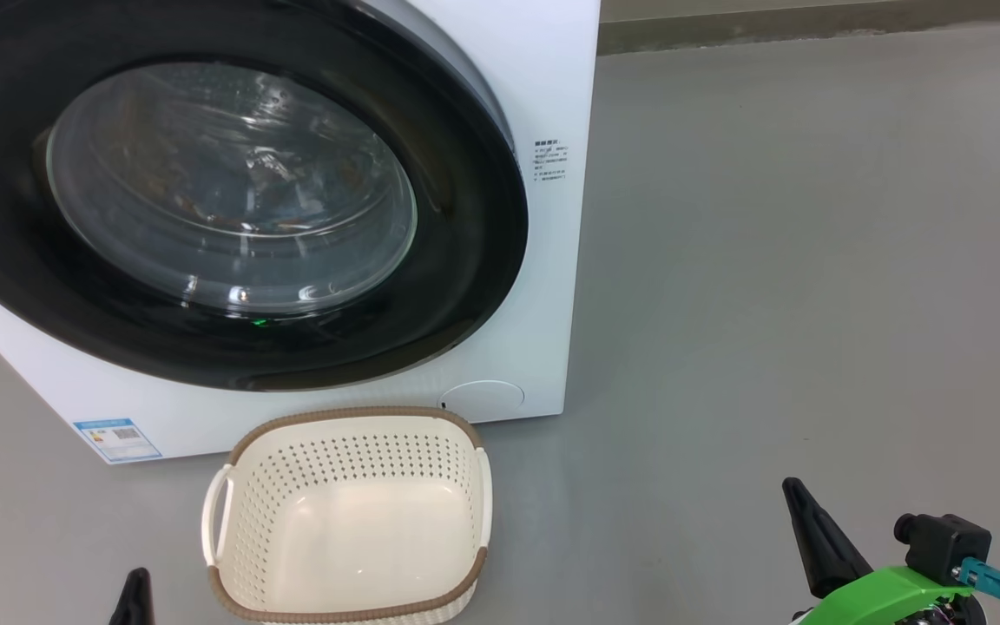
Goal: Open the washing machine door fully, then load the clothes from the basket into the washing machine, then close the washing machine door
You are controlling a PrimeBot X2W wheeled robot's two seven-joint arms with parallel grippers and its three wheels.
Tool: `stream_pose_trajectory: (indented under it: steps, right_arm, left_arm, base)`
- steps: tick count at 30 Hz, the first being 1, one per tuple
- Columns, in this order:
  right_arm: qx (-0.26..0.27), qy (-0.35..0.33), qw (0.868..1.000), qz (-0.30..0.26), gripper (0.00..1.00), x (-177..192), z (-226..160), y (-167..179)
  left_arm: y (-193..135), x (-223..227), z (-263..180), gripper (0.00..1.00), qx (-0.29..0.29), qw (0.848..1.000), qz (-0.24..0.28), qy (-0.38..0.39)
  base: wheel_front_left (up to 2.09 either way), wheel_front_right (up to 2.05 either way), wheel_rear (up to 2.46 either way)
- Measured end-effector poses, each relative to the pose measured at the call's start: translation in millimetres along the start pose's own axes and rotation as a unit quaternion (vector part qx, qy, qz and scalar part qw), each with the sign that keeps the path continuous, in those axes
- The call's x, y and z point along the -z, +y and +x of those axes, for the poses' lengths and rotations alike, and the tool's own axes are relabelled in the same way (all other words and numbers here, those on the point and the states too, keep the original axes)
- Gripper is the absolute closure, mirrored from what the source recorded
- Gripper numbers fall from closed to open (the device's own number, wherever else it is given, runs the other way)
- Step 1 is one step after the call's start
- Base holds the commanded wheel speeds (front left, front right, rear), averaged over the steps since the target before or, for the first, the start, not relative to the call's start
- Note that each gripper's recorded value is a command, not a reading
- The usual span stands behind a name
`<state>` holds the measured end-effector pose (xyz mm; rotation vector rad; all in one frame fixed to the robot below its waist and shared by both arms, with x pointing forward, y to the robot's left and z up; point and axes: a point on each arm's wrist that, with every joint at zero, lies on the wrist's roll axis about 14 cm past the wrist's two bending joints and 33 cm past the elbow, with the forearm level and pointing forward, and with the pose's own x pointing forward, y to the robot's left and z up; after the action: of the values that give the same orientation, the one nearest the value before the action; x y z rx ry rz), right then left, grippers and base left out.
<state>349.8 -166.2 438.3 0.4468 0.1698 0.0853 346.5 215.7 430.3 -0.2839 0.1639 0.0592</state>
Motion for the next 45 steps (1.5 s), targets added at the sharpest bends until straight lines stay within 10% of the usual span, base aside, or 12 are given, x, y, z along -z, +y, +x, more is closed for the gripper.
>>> stream_pose_trajectory:
  steps: [45]
  right_arm:
    - [0.043, -0.024, 0.977, 0.207, 1.00, -20.0, 6.9, -14.3]
  left_arm:
    - [-2.6, -7.0, 5.3, 1.00, -0.023, 0.972, -0.234, 0.002]
  base:
    - [0.00, 0.00, 0.00]
